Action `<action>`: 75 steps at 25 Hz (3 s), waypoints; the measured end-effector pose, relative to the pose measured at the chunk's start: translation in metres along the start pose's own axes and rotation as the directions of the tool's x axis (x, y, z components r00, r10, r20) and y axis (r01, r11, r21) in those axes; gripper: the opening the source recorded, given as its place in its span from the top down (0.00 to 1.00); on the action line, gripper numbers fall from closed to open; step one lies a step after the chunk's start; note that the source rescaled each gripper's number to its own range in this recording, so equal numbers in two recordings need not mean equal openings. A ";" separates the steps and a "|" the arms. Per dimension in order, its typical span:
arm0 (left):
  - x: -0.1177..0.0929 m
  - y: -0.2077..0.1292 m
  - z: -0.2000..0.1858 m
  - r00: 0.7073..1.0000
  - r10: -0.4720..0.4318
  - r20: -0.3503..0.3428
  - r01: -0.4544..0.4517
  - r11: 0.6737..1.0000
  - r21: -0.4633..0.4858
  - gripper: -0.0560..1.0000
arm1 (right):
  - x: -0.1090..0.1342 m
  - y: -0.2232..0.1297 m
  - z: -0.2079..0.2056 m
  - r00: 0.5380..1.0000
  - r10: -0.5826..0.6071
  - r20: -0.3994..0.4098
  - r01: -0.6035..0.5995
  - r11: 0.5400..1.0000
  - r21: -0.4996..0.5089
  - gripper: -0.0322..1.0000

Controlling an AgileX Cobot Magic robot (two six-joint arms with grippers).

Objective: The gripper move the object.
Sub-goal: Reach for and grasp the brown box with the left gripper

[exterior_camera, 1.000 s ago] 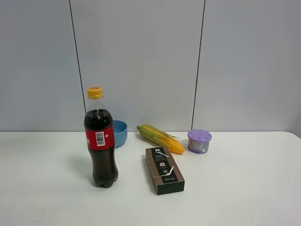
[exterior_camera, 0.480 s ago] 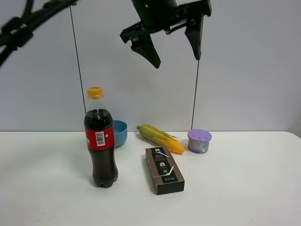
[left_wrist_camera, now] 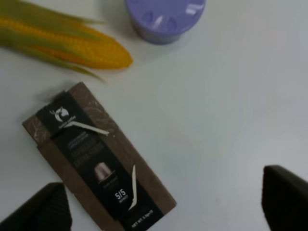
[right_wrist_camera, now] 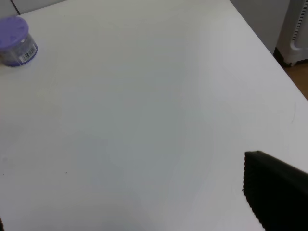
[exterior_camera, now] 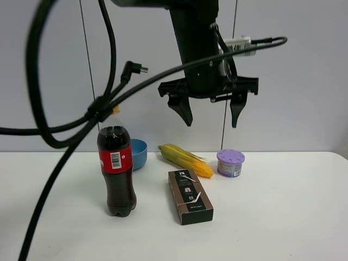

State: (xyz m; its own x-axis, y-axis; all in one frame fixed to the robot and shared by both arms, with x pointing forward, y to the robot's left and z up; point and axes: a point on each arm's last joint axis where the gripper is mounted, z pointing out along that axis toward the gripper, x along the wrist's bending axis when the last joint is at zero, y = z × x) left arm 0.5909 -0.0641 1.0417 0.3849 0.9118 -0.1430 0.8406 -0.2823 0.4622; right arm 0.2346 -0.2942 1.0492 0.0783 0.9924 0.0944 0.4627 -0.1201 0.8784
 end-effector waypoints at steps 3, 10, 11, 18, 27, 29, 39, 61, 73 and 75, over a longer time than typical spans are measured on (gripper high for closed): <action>0.001 -0.006 0.025 1.000 0.006 -0.023 -0.005 0.999 0.042 0.57 | 0.000 0.000 0.000 1.000 0.000 0.000 0.000 1.000 0.000 0.00; 0.007 -0.020 0.072 0.997 -0.033 -0.068 0.041 0.992 0.120 0.38 | 0.000 0.000 0.000 1.000 0.000 0.000 0.000 1.000 0.000 0.00; 0.008 -0.022 0.077 0.997 -0.032 -0.074 0.041 0.991 0.127 0.26 | 0.000 0.000 0.000 1.000 0.000 0.000 0.000 1.000 0.000 0.00; 0.016 -0.026 0.101 0.984 -0.119 -0.133 0.134 0.986 0.105 0.02 | 0.000 0.000 0.000 1.000 0.000 0.000 0.000 1.000 0.000 0.00; 0.038 -0.020 0.102 0.951 -0.226 -0.213 0.248 0.965 0.083 0.01 | 0.000 0.000 0.000 1.000 0.000 0.000 0.000 1.000 0.000 0.00; 0.042 -0.023 0.106 0.945 -0.210 -0.251 0.240 0.966 0.098 0.01 | 0.000 0.000 0.000 1.000 0.000 0.000 0.000 1.000 0.000 0.00; 0.042 -0.030 0.119 0.943 -0.214 -0.256 0.253 0.959 0.129 0.00 | 0.000 0.000 0.000 1.000 0.000 0.000 0.000 1.000 0.000 0.00; 0.036 -0.046 0.151 0.948 -0.212 -0.235 0.255 0.952 0.167 0.00 | 0.000 0.000 0.000 1.000 0.000 0.000 0.000 1.000 0.000 0.00; 0.036 -0.049 0.158 0.957 -0.186 -0.223 0.227 0.958 0.175 0.52 | 0.000 0.000 0.000 1.000 0.000 0.000 0.000 1.000 0.000 0.00; 0.036 -0.049 0.158 0.960 -0.177 -0.219 0.217 0.960 0.175 0.78 | 0.000 0.000 0.000 1.000 0.000 0.000 0.000 1.000 0.000 0.00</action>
State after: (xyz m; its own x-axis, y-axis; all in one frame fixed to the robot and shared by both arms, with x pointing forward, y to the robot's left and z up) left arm 0.6242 -0.0645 0.8757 0.1371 0.9902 -0.0274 0.9574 -0.1253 0.2601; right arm 0.2346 -0.2942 1.0492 0.0783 0.9924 0.0944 0.4627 -0.1201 0.8784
